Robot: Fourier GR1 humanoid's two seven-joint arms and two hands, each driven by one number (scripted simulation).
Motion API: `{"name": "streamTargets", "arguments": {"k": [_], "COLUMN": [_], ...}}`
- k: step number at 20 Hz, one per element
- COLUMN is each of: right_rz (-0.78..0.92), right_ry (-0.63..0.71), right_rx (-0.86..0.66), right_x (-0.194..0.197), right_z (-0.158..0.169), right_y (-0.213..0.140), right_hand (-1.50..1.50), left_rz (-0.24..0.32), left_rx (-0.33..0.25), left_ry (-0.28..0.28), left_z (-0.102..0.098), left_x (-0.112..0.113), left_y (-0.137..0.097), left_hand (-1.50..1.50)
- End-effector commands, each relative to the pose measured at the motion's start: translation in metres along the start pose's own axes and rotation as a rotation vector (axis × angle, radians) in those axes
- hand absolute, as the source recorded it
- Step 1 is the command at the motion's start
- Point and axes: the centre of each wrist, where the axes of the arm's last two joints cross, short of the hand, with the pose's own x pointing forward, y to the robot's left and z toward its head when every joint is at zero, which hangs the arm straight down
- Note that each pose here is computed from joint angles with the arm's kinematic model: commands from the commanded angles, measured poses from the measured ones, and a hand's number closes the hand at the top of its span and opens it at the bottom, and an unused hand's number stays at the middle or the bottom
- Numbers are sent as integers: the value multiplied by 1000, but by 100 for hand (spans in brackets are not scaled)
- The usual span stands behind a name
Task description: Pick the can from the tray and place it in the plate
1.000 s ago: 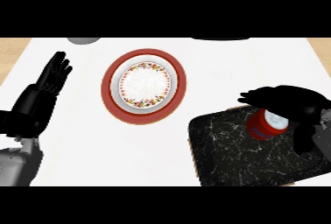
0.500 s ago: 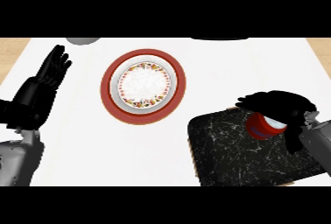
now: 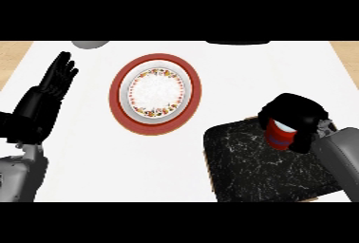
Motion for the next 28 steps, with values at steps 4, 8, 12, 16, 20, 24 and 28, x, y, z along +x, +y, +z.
{"name": "streamTargets", "arguments": {"k": [4,8,12,16,20,24,28], "right_rz": [0,-52,-64,-152,-220,-382,-423], "right_ry": [45,234,211,63,-154,-364,-464], "right_rx": [-254,-351,-484,-523,-632,-677,-638], "right_x": [-41,-85,-110,-116,-106,-102,-78], "right_z": [-13,5,17,11,-4,-10,-36], "right_y": [-19,-42,-50,-82,-103,-124,-147], "right_hand": [150,150,150,150,150,150,150], "left_rz": [5,13,11,22,22,15,-1], "left_rx": [-17,-75,-101,-89,-100,-60,-52], "left_ry": [-12,-80,-82,-69,-70,-50,-30], "left_z": [-10,-21,-15,-15,-22,-27,-21], "left_x": [-1,20,18,16,19,14,1], "left_y": [-16,-19,-30,-16,-30,-20,-15], "left_hand": [0,0,0,0,0,0,0]}}
